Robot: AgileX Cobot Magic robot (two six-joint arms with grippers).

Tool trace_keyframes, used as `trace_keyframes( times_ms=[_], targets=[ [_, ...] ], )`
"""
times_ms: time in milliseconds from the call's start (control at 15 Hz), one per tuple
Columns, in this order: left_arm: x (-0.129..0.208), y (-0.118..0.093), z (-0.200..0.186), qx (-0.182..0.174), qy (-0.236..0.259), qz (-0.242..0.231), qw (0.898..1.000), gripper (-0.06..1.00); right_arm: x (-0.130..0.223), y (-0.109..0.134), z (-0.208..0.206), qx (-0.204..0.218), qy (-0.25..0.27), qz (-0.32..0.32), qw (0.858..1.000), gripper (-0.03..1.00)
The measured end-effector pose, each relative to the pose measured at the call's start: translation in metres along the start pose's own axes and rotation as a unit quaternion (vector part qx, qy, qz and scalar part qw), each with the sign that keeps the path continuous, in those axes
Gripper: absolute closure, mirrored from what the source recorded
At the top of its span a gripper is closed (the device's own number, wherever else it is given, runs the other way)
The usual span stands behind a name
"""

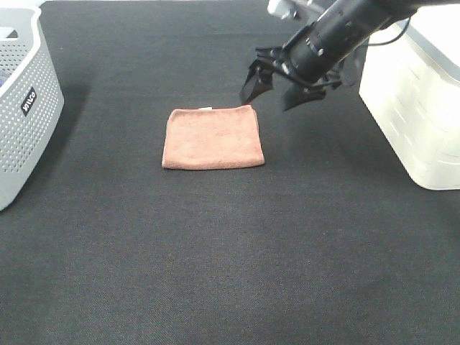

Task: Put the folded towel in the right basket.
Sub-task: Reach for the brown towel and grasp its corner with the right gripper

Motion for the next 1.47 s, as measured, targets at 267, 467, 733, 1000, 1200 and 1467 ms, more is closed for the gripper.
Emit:
trace_keyframes(
  times_ms=[267,467,733,1000,1200,1467],
  targets=[
    [0.000,0.000,0.000,0.000,0.000,0.000,1.000,0.07,0.000,-0.027,0.039,-0.018,0.042,0.025,0.999,0.22],
    [0.000,0.000,0.000,0.000,0.000,0.000,1.000,0.07,-0.005,-0.042,0.058,-0.032,0.049,0.042,0.997,0.22],
    [0.000,0.000,0.000,0.000,0.000,0.000,1.000,0.07,0.002,-0.047,0.075,-0.045,0.060,0.058,0.995,0.22],
    [0.000,0.000,0.000,0.000,0.000,0.000,1.000,0.07,0.010,-0.050,0.088,-0.049,0.069,0.062,0.994,0.23],
    [0.000,0.000,0.000,0.000,0.000,0.000,1.000,0.07,0.006,-0.052,0.089,-0.040,0.056,0.056,0.996,0.23],
    [0.000,0.000,0.000,0.000,0.000,0.000,1.000,0.07,0.008,-0.055,0.094,-0.038,0.055,0.059,0.996,0.23]
  ],
)
Point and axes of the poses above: a point on each arm's last joint axis where the gripper is mounted, z pointing out along that axis toward the gripper, y along the wrist's bending axis when the last joint is at zero, x = y × z, the point moved 5 cm from there along z, pointing out along that axis toward the gripper, and after that the axes turned 10 degrees about -z, right-handed, at the moved point
